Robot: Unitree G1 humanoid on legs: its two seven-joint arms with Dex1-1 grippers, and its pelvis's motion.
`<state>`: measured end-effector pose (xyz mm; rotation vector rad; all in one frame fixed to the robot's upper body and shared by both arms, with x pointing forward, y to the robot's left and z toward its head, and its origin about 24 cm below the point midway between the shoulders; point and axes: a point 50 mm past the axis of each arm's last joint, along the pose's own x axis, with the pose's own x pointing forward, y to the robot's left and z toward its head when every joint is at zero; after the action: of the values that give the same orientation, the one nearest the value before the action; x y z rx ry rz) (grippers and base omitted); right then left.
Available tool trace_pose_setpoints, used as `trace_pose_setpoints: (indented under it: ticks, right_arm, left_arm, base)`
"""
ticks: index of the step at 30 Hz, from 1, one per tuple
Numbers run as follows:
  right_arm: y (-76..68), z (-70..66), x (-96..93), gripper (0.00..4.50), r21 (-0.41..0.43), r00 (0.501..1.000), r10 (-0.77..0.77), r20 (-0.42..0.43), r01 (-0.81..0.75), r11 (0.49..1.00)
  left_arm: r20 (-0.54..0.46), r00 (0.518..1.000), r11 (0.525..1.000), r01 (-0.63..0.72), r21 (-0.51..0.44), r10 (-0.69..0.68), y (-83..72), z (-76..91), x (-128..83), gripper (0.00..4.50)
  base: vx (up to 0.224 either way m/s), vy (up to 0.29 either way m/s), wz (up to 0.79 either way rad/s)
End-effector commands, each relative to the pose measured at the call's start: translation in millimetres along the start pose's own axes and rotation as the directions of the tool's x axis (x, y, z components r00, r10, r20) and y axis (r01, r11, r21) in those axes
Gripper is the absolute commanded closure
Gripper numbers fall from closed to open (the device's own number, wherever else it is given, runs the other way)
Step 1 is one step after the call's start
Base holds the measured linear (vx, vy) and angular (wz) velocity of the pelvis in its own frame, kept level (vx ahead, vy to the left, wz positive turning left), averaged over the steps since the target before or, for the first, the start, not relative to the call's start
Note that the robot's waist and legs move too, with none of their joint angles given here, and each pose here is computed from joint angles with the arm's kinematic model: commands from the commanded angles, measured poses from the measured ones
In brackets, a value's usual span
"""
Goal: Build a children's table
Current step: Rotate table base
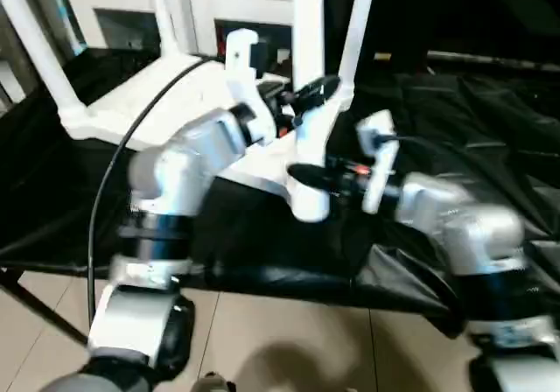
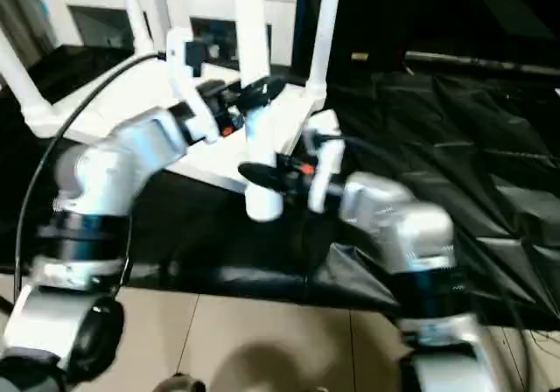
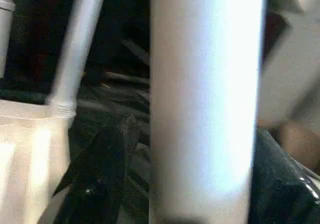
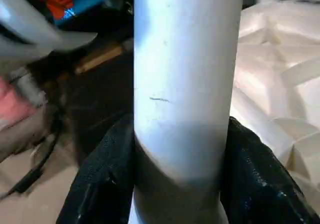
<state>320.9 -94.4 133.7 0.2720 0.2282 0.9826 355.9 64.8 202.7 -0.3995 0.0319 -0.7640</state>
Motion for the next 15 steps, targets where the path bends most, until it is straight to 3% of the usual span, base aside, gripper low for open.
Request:
trace_pose_setpoints:
  ticks: [1,2,5,8,15]
  right_arm:
    - [7.1,14.3,4.3,2.59,-0.056,0.998,-0.017,0.063,0.021,0.998]
    - [7.1,14.3,4.3,2.59,-0.056,0.998,-0.017,0.063,0.021,0.998]
    - [8.3,14.3,7.0,2.6,-0.053,0.997,-0.027,0.07,0.031,0.998]
    - [9.2,14.9,8.3,2.6,-0.065,0.997,-0.04,0.072,0.044,0.997]
    - [10.4,15.6,9.2,2.6,-0.09,0.997,-0.049,0.067,0.055,0.994]
  left_arm:
    - [0.024,0.997,0.998,-0.068,-0.017,0.069,-0.5,-2.7,0.6,1.47]
    - [0.024,0.997,0.998,-0.068,-0.017,0.069,-0.5,-2.7,0.6,1.81]
    - [0.043,0.994,0.995,-0.096,-0.032,0.097,1.0,-1.9,0.8,1.81]
    - [0.062,0.989,0.991,-0.135,-0.021,0.136,4.5,0.7,-1.5,2.21]
    - [0.084,0.987,0.99,-0.139,0.014,0.137,0.2,3.5,-2.3,2.58]
  base:
    - [0.0,0.0,0.0]
    - [0.0,0.0,0.0]
    - [0.0,0.0,0.0]
    - [0.0,0.0,0.0]
    - [0.0,0.0,0.0]
